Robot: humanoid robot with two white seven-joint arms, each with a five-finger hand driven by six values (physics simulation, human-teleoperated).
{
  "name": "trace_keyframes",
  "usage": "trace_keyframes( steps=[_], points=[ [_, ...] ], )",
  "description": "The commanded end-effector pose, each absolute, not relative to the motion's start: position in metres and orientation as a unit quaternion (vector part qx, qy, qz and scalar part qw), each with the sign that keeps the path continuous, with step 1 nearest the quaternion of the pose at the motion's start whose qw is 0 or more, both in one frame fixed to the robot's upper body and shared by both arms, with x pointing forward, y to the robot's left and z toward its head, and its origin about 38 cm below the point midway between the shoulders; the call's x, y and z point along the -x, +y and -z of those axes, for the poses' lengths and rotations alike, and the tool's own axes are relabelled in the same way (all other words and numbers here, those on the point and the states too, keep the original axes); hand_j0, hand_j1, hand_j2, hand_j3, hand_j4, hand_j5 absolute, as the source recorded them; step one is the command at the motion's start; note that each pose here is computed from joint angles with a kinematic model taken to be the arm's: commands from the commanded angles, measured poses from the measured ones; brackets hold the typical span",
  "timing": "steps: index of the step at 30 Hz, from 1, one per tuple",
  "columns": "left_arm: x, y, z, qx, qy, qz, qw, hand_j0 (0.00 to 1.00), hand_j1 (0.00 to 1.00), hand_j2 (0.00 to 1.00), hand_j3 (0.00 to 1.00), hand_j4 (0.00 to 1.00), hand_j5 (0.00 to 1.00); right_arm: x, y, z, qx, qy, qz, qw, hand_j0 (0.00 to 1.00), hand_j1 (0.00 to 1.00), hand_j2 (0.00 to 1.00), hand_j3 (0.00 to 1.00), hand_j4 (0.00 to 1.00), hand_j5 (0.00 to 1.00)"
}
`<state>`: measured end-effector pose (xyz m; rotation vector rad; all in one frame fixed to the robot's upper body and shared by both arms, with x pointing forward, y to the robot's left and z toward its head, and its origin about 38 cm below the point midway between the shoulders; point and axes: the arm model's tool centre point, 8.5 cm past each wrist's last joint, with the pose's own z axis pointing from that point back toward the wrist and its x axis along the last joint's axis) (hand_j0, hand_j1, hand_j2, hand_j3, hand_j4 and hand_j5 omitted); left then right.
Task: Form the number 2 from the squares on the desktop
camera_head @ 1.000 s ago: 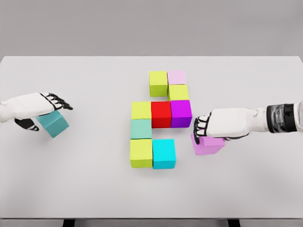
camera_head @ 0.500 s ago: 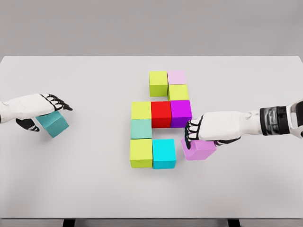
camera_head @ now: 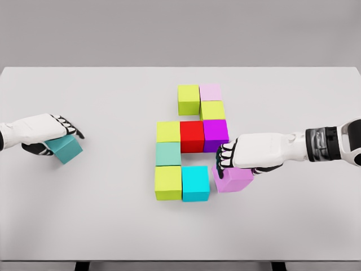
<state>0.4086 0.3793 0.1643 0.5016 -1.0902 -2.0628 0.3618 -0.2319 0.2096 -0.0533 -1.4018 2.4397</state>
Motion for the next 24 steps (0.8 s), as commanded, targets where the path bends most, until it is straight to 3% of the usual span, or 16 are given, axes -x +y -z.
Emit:
trace_keyframes(
  steps=[1,3,4,6,15,24],
  points=[
    [-0.408,0.379,-0.163,-0.194,-0.423,0.804,0.369,0.66,0.66,0.66,0.66,0.66,0.66,-0.362,-0.232,-0.21,0.017,-0.494,-0.854,0.166,0.43,0.43,0.43,0.43,0.43,0.43],
    [-0.408,0.379,-0.163,-0.194,-0.423,0.804,0.369,0.6,0.6,0.6,0.6,0.6,0.6,-0.362,-0.231,-0.21,0.016,-0.495,-0.853,0.165,0.45,0.45,0.45,0.45,0.45,0.45],
    [-0.408,0.379,-0.164,-0.193,-0.425,0.804,0.37,0.58,0.58,0.58,0.58,0.58,0.58,-0.362,-0.227,-0.21,0.014,-0.498,-0.852,0.162,0.53,0.53,0.53,0.53,0.53,0.53],
    [-0.408,0.379,-0.165,-0.193,-0.426,0.803,0.37,0.53,0.53,0.53,0.53,0.53,0.53,-0.362,-0.224,-0.21,0.013,-0.5,-0.851,0.16,0.96,0.96,0.96,0.96,0.96,0.96],
    [-0.409,0.379,-0.167,-0.193,-0.43,0.8,0.37,0.35,0.35,0.35,0.35,0.35,0.35,-0.365,-0.236,-0.218,0.029,-0.496,-0.852,0.166,1.0,1.0,1.0,1.0,1.0,1.0],
    [-0.414,0.373,-0.177,-0.192,-0.452,0.791,0.366,0.31,0.31,0.31,0.31,0.31,0.31,-0.363,-0.313,-0.244,0.098,-0.432,-0.87,0.215,1.0,1.0,1.0,1.0,1.0,1.0]
  ],
)
